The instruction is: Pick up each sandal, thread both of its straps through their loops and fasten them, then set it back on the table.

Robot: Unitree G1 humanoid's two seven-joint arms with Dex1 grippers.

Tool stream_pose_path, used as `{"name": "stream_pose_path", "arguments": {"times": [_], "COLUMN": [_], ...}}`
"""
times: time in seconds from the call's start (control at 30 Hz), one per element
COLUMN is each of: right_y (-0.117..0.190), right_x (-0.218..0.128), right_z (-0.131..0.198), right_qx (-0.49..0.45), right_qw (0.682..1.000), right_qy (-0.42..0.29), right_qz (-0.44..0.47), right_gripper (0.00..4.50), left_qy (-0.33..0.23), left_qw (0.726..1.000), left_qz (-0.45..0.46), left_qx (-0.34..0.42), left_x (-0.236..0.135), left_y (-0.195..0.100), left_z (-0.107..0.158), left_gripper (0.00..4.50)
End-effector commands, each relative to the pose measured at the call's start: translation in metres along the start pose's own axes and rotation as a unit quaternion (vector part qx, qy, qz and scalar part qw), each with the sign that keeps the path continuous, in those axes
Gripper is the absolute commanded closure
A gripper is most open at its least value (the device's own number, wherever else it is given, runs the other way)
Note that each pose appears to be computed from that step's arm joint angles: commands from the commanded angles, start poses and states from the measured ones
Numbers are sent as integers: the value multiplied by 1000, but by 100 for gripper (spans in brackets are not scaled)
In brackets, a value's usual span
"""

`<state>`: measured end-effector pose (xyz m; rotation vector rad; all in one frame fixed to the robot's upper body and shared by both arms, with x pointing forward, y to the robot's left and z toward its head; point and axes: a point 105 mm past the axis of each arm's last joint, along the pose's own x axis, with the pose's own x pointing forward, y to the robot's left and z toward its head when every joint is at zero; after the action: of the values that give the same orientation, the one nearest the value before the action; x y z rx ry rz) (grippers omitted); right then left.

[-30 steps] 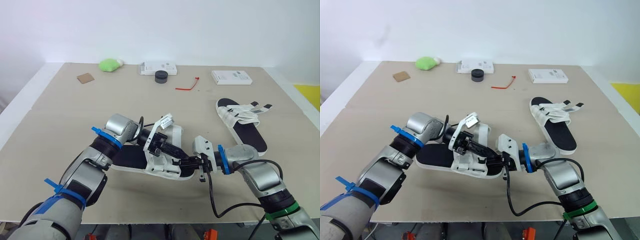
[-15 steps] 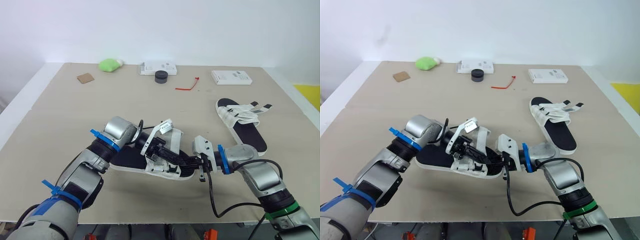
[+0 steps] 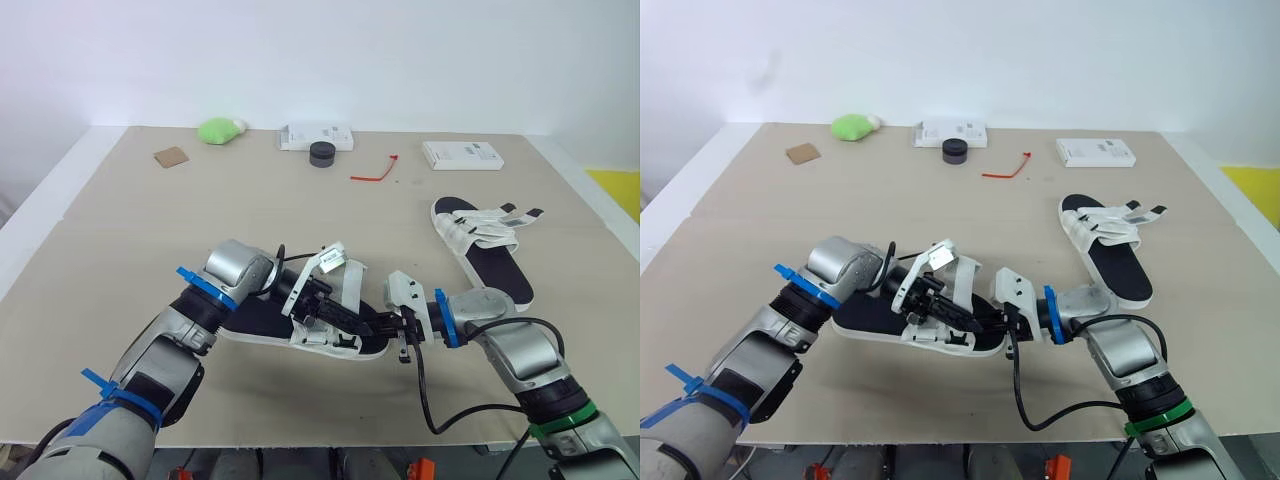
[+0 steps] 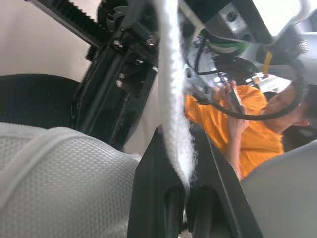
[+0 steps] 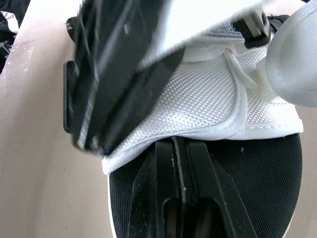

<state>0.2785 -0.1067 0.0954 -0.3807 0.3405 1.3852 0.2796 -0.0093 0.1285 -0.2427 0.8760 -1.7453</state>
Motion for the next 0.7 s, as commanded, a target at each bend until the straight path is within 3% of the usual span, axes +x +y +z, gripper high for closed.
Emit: {"name": "stream_pose_path", "arguments": {"times": [0.03,0.7], "right_y": [0,-1], "right_x": [0,3], "right_z": [-38,-36], "right_qx": [58,56], "right_qw": [997,997], "right_qy": [58,53], "right_qz": [-12,-9], "right_gripper": [450,450], "left_qy": [9,53], "left_qw": [1000,982], "left_qz": [2,-33], "left_qx": [23,180], "left_x": [8,-2], "left_y": [-1,-6], "left_z": [-2,-28], "left_gripper": [444,444]}}
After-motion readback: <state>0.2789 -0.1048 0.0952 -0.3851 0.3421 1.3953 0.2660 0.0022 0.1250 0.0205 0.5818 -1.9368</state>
